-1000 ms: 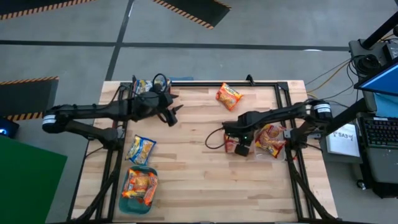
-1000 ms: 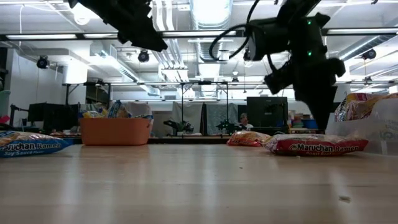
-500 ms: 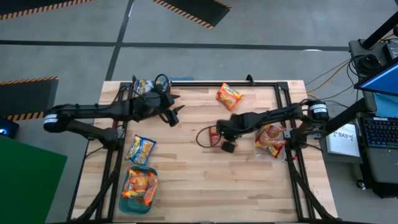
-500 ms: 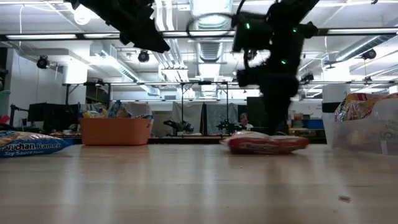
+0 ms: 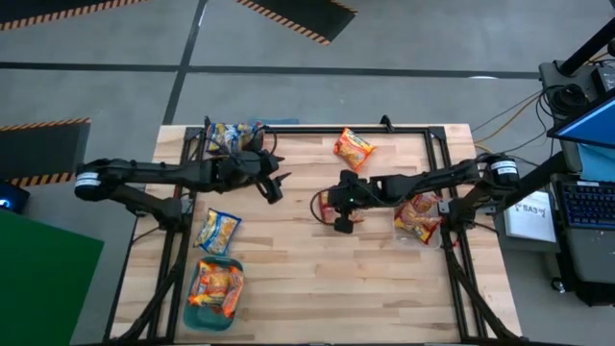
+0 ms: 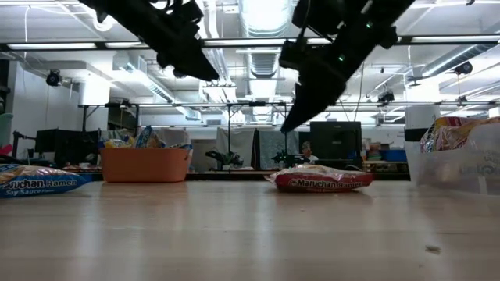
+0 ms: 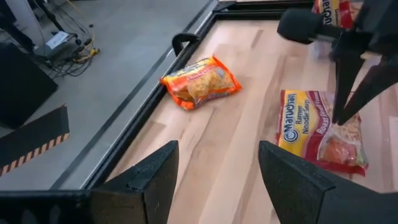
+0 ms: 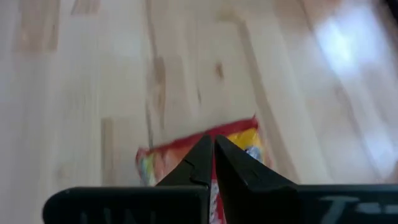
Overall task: Sort Maruchan noodles
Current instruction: Put the red noodle pack into the transparent bin
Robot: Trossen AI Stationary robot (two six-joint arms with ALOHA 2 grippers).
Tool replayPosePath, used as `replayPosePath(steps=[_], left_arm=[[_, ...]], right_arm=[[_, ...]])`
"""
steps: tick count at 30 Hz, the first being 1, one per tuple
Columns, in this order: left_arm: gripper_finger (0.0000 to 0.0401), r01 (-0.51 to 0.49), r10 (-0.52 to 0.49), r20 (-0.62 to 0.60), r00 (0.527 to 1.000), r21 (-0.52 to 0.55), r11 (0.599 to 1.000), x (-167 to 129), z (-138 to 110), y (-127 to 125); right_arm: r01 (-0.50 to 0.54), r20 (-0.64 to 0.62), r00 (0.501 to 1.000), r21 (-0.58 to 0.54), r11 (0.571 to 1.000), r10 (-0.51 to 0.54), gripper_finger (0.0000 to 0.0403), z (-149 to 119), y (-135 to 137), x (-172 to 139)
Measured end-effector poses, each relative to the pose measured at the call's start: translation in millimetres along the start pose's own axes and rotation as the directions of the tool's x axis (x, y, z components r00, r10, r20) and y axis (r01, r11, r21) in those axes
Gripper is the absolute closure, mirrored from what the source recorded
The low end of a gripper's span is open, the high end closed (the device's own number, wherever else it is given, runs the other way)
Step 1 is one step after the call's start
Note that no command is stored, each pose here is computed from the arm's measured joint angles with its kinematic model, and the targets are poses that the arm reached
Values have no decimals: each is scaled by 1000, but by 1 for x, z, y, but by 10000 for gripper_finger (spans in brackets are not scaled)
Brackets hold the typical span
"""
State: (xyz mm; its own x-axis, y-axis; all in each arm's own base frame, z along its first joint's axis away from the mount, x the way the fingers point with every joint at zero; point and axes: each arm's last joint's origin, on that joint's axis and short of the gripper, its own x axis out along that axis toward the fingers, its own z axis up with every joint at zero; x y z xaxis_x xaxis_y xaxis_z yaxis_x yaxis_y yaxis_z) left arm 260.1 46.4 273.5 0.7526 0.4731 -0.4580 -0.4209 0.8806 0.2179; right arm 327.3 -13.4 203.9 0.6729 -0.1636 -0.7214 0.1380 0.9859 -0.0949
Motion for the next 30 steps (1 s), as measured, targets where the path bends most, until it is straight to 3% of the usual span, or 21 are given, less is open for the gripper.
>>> replayPosePath(steps=[10, 16, 23, 30], left_arm=[[198, 24, -24, 13, 1000, 9, 1000, 19, -2, -16], [198, 25, -25, -7, 1000, 17, 1000, 34, -8, -22], [198, 27, -26, -31, 999, 27, 999, 42, -13, -26], [198, 28, -27, -28, 999, 26, 999, 42, -13, -26]], right_arm=[[-59, -76, 995, -25, 998, 57, 394, -38, 2, 9], [-76, -58, 996, -40, 996, 73, 394, -55, 3, 14], [-79, -48, 996, -92, 993, 75, 394, -60, 3, 14], [-77, 48, 995, -129, 989, 84, 394, -60, 1, -1]])
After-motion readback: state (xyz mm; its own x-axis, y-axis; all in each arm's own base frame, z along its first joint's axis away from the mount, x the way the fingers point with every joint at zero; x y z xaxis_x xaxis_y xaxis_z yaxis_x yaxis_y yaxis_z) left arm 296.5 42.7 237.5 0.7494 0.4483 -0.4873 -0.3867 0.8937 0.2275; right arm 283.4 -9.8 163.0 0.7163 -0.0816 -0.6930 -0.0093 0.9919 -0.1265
